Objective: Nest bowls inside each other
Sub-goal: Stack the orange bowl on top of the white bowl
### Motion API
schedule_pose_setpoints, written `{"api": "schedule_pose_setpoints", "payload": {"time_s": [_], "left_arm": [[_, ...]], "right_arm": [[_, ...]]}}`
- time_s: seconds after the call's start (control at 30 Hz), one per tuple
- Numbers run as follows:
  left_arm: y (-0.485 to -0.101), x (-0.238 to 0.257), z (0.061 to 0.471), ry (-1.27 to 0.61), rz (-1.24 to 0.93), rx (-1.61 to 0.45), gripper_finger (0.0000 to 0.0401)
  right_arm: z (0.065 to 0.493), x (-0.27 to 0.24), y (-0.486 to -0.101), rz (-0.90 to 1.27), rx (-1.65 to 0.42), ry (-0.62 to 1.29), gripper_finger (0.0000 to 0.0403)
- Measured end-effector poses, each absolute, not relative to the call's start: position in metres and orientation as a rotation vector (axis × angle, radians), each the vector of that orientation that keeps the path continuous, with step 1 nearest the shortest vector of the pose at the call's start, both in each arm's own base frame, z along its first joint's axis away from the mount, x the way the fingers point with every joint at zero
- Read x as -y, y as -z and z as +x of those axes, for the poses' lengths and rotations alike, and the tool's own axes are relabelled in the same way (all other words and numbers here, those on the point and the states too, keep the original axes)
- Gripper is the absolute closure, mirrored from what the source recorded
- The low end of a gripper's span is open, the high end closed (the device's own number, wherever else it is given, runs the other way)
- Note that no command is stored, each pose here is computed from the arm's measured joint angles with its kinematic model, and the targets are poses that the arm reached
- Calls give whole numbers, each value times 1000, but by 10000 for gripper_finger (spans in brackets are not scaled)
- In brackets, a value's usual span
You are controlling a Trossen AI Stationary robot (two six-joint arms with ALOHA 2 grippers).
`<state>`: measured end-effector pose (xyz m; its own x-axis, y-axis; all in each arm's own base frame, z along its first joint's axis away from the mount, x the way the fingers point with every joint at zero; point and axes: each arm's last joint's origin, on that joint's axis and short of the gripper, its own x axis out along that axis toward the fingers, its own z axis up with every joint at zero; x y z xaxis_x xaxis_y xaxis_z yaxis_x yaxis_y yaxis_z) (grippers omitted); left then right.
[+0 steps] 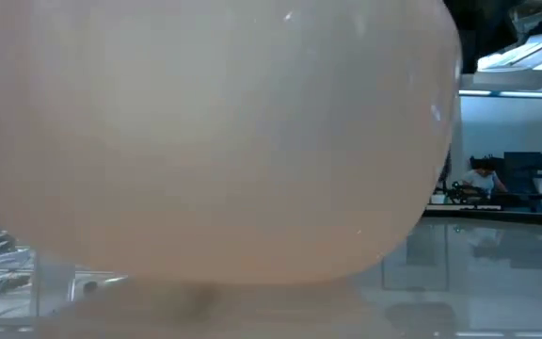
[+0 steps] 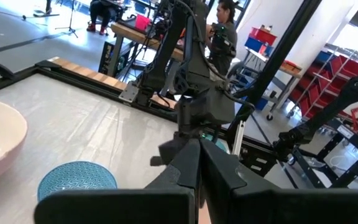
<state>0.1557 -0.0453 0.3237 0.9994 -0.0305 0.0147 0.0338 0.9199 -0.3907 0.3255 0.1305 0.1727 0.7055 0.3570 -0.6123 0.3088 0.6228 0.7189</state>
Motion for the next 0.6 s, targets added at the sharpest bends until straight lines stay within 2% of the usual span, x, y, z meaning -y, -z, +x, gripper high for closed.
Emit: {"api": "schedule_pose_setpoints", "payload": {"time_s": [0.2,0.37,0.47,0.53,0.6], "left_arm": [[-323,45,156,32,-406,5,401],[-323,45,156,32,-407,4,401],[-323,45,156,28,-408,3,401],[-323,45,156,28,-412,6,401],[-323,45,156,25,-415,4,401]], "right_arm": [[333,-143,-161,973,-805,-86,209],[343,-150,-140,1021,-887,-151,222],[358,-157,-131,1045,-924,-258,261],[368,-159,-126,1047,-931,-326,306],[382,-160,-130,1035,-854,-405,361]]}}
